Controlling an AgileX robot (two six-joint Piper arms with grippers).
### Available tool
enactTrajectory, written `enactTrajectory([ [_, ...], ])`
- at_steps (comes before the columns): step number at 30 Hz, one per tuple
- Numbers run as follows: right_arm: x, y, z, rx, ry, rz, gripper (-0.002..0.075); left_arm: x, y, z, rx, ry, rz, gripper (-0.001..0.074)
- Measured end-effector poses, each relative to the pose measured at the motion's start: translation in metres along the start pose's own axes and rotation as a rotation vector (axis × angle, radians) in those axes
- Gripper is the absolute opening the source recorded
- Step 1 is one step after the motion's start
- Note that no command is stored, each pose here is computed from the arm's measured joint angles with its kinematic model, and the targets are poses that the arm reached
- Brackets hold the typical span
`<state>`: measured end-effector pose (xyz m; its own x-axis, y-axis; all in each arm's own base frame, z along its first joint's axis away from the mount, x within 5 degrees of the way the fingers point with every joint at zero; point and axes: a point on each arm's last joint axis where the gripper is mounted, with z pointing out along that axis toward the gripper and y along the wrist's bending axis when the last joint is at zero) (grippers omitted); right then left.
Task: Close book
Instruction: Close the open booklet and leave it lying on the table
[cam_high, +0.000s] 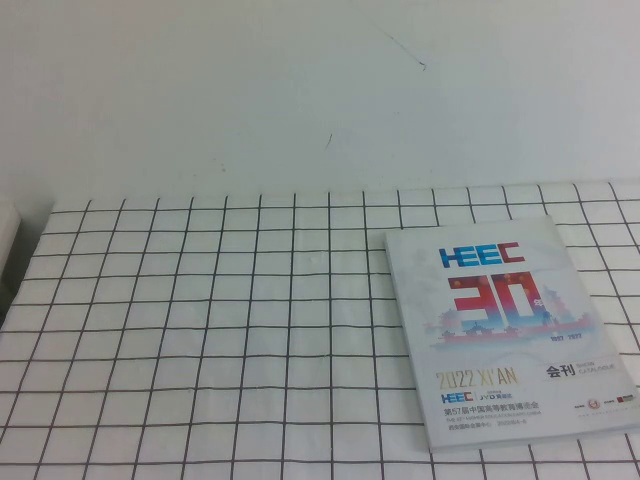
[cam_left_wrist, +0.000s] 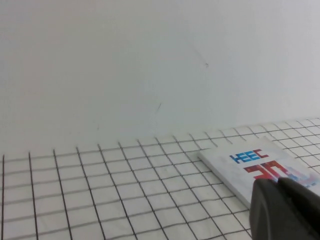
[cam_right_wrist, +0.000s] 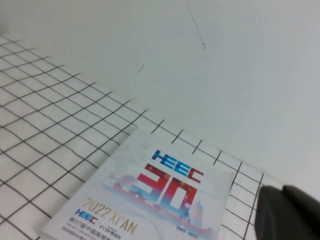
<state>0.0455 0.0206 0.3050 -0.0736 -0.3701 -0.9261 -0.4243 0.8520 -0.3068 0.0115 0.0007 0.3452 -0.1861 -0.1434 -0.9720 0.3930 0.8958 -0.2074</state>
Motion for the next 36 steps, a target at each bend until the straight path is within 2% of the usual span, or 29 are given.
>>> enactTrajectory([
  [2, 0.008, 0.002, 0.007, 0.01, -0.022, 0.011, -0.0003, 0.023, 0.007, 0.0, -0.027, 0.004, -0.049, -0.0004],
  [6, 0.011, 0.003, 0.01, 0.02, -0.045, 0.022, -0.0003, 0.041, 0.013, 0.007, -0.052, 0.028, -0.055, -0.0004],
  [24, 0.01, 0.003, 0.01, 0.022, -0.053, 0.024, -0.0003, 0.051, 0.016, 0.01, -0.084, 0.074, -0.036, -0.0004],
  [33, 0.01, 0.003, 0.01, 0.022, -0.053, 0.024, -0.0003, 0.056, 0.024, 0.014, -0.149, 0.081, 0.082, -0.0004],
  [36, 0.01, 0.003, 0.01, 0.022, -0.053, 0.024, -0.0003, 0.07, 0.024, 0.024, -0.124, 0.091, 0.142, -0.0004],
])
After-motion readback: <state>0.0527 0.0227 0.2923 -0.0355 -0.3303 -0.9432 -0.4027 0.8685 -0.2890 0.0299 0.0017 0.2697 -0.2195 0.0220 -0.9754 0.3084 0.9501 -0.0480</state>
